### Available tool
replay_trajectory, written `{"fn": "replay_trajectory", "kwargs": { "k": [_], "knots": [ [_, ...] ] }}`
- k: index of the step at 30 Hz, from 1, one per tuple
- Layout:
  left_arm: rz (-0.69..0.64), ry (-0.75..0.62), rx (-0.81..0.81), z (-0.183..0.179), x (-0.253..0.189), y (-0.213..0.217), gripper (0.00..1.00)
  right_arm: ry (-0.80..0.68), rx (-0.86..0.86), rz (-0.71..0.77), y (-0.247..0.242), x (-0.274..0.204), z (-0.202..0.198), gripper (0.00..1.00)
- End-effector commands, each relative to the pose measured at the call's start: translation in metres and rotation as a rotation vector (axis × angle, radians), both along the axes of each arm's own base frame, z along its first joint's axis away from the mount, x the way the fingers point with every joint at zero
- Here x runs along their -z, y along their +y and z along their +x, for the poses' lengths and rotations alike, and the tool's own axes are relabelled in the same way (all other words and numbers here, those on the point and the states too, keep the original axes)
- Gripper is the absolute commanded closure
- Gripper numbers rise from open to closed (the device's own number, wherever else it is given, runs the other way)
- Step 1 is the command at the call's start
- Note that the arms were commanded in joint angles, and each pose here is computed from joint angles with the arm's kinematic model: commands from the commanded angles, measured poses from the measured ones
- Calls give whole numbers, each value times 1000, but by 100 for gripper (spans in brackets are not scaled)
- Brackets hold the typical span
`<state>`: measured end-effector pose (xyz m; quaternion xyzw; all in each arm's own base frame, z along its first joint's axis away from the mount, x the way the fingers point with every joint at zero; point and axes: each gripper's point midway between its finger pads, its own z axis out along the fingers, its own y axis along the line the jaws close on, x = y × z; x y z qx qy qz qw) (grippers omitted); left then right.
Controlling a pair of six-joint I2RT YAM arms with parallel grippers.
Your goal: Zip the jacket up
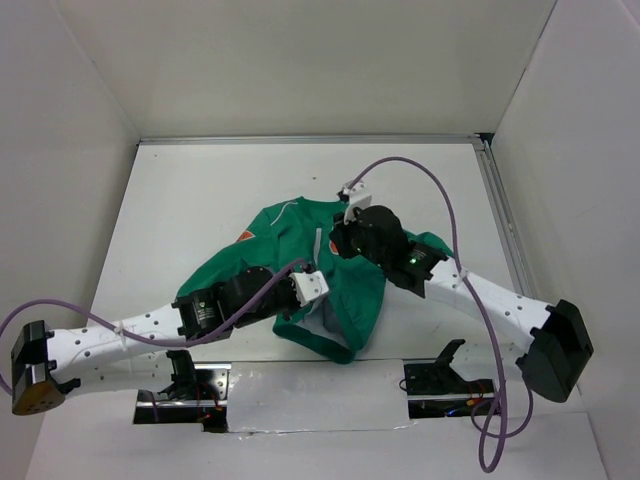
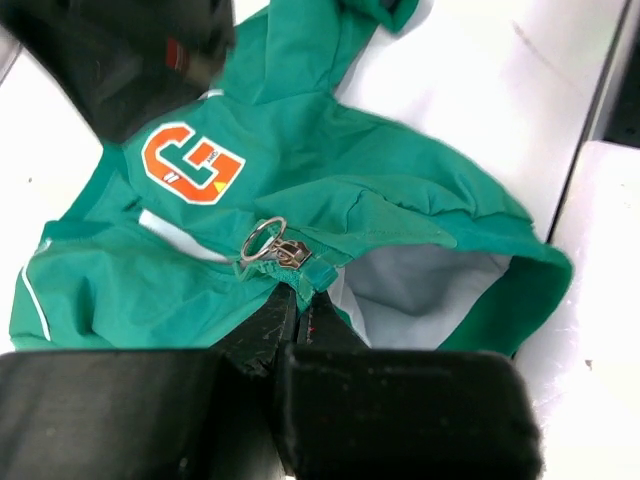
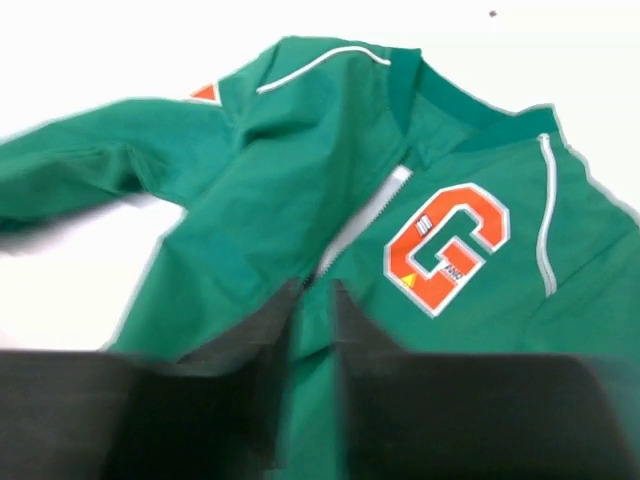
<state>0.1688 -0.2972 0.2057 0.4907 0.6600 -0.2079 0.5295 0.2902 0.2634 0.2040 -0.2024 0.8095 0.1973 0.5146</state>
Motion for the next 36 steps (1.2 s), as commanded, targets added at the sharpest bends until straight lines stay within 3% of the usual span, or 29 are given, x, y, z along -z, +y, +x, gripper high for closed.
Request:
{"fn": "replay_trajectory", "kwargs": {
  "k": [1, 3, 4, 6, 9, 14, 15, 16, 18, 21, 25, 33, 35, 36],
  "knots": [
    [-73, -7, -34, 6, -5, -8, 100, 29, 51, 170, -8, -16, -1, 63],
    [-65, 28, -41, 3, 4, -7, 100, 78, 90, 192, -23, -11, 2, 51],
    [-60, 48, -43, 2, 9, -7, 100, 126, 84, 213, -24, -3, -2, 39],
    [-56, 123, -16, -10, 21, -9, 100, 185, 125, 223, -36, 11, 1, 32],
    [-26, 310, -102, -22, 46, 2, 99, 255, 140, 227, -42, 32, 1, 27],
    [25, 563, -157, -49, 62, 7, 75, 315, 139, 203, -44, 51, 2, 21],
    [34, 602, -155, -55, 66, 7, 67, 319, 139, 199, -43, 52, 2, 21],
    [45, 654, -176, -61, 71, 12, 46, 330, 140, 195, -42, 57, 3, 21],
    [53, 733, -172, -75, 76, 15, 30, 338, 141, 193, -40, 62, 8, 21],
    [48, 807, -212, -86, 80, 27, 27, 353, 116, 193, -33, 63, 10, 21],
    [-40, 922, -252, -97, 68, 27, 1, 370, 102, 192, -29, 66, 11, 21],
    [-13, 1301, -609, -125, 53, 53, 1, 385, 131, 241, -27, 68, 12, 22],
    [-20, 1381, -638, -128, 61, 55, 1, 388, 140, 251, -27, 68, 11, 22],
    [-91, 1447, -583, -121, 55, 44, 1, 390, 141, 256, -27, 68, 11, 22]
  ]
}}
